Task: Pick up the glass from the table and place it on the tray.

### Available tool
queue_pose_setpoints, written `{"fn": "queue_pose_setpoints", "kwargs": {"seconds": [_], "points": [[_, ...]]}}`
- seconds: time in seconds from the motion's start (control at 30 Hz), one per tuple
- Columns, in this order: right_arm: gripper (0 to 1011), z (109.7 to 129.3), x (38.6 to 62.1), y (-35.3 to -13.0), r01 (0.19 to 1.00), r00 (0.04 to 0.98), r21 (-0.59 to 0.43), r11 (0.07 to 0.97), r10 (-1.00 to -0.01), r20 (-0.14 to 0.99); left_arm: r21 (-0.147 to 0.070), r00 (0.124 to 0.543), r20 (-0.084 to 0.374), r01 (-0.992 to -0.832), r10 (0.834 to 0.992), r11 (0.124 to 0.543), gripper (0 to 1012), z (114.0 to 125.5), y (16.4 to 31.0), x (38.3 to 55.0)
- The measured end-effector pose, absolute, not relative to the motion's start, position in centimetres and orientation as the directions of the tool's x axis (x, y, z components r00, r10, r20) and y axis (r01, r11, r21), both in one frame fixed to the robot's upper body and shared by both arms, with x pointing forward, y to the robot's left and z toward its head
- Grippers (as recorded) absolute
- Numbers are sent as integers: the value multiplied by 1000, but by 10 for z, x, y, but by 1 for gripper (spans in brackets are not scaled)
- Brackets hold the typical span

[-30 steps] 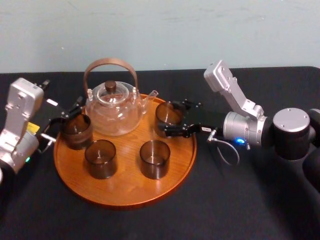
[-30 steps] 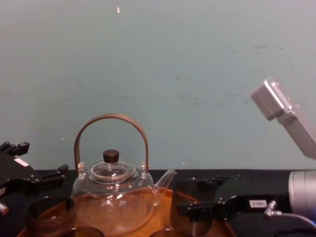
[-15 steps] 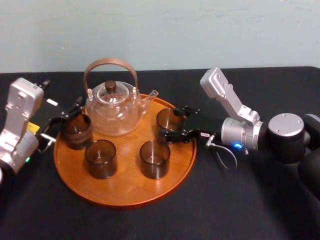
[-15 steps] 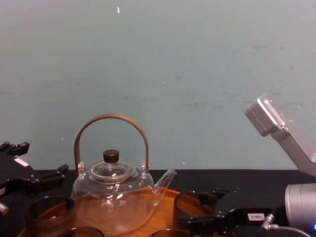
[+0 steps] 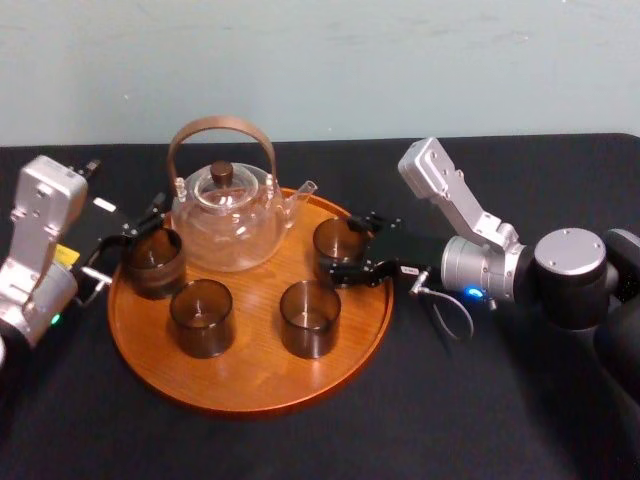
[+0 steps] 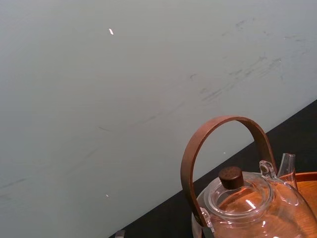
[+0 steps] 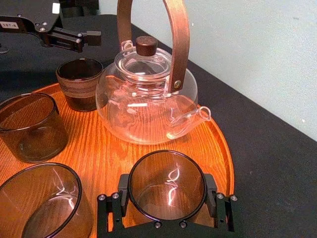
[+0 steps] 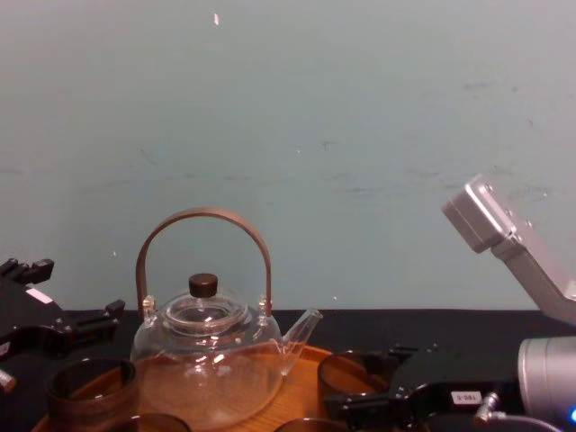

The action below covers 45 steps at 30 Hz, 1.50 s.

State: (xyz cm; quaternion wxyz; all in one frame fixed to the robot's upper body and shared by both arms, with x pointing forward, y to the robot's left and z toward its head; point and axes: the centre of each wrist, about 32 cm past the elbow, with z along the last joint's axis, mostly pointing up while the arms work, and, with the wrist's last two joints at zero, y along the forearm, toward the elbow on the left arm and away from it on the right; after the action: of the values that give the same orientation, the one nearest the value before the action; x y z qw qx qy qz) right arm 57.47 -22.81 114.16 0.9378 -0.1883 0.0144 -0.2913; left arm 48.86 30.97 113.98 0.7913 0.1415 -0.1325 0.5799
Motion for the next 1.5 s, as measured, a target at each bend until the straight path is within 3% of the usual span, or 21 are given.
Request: {"fn": "queue_pose_setpoints", "kwargs": {"seconds": [0.2,0.4,1.03,1.5], "points": [[902,1141,575,-228,540,830,-363,759,-552,82,70,292,374,-955,880,287,1001,1140,310,489],[1002,1140,574,-229,539,830,-370,757,-552,79,70,292,374,-955,880,287,1001,1140,310,489],[1002,1141,574,-229,538,831,-364,760,-551,77,70,292,374,-955,880,287,1001,1140,310,489],[1002,1150,553,-256,560,818,-325,762,-571,69,70,292,374,-955,880,287,1001,1140,310,489]]}}
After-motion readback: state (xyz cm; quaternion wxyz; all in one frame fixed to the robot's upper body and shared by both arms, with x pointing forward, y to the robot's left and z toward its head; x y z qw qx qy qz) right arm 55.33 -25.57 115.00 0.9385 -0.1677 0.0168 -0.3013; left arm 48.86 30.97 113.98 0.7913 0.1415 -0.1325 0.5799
